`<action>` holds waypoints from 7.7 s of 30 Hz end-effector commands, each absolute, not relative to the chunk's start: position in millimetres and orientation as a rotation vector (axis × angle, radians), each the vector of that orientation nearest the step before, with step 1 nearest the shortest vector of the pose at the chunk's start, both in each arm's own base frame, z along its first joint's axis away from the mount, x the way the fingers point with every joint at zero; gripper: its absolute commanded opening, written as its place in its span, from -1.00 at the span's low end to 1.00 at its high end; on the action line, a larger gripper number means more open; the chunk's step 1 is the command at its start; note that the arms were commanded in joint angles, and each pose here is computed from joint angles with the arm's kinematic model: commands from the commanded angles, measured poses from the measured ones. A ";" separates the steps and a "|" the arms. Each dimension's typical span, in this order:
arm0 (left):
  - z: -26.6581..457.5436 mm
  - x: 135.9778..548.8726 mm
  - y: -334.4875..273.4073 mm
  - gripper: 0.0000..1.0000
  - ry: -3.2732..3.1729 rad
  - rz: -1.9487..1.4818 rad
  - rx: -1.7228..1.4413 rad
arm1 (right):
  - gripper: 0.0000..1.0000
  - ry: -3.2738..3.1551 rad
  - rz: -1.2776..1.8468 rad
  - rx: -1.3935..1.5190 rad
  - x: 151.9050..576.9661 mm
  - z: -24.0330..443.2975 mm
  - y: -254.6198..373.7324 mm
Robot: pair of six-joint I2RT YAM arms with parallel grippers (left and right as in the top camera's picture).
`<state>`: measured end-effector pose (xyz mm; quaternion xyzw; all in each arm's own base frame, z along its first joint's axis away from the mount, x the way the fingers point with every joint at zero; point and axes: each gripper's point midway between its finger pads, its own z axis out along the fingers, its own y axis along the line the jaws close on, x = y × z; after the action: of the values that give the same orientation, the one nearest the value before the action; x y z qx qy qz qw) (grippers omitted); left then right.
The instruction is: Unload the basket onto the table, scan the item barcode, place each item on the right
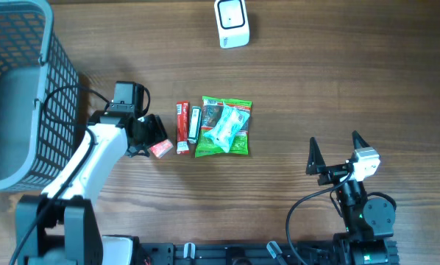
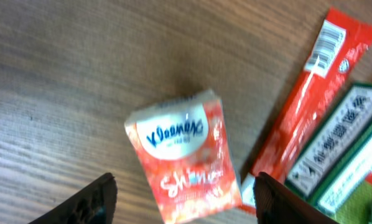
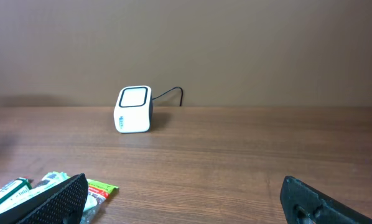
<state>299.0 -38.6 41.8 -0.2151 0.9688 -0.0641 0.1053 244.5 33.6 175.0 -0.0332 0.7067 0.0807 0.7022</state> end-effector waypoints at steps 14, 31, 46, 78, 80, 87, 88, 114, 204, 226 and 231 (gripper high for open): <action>132.6 268.2 -17.4 -0.92 2.628 -0.037 -0.718 | 0.99 1.566 0.201 -0.078 243.8 176.5 36.6; 256.2 221.4 131.6 -0.92 2.099 0.332 -1.326 | 1.00 1.566 0.201 -0.078 243.8 176.5 36.6; 229.2 246.6 75.3 -0.88 2.336 -0.081 -1.194 | 0.99 1.566 0.201 -0.078 243.8 176.5 36.6; 28.5 290.1 -43.4 -0.31 2.809 -0.181 -0.902 | 1.00 1.566 0.201 -0.078 243.8 176.5 36.6; 25.2 287.3 -41.4 -0.31 2.812 -0.174 -0.911 | 1.00 1.566 0.201 -0.078 243.8 176.5 36.6; 10.1 282.2 -40.8 -0.31 2.799 -0.183 -0.907 | 0.99 1.566 0.201 -0.078 243.8 176.5 36.6; 9.4 281.4 -40.7 -0.31 2.801 -0.181 -0.908 | 0.99 1.566 0.201 -0.078 243.8 176.5 36.6; 64.6 299.4 -22.2 -0.92 2.745 -0.030 -0.780 | 1.00 1.566 0.201 -0.078 243.8 176.5 36.6; 149.6 348.0 -76.2 0.63 2.498 0.149 -0.164 | 1.00 1.566 0.201 -0.078 243.8 176.5 36.6; 59.6 342.5 -60.6 0.66 2.840 -0.093 -0.189 | 1.00 1.566 0.201 -0.078 243.8 176.5 36.6; 41.3 336.1 -59.3 0.31 2.896 -0.074 -0.192 | 0.99 1.566 0.201 -0.078 243.8 176.5 36.6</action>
<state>344.4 -57.5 59.2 -0.0702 0.9865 -0.0249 0.1458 244.5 33.6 175.0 -0.0332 0.7067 0.0807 0.7022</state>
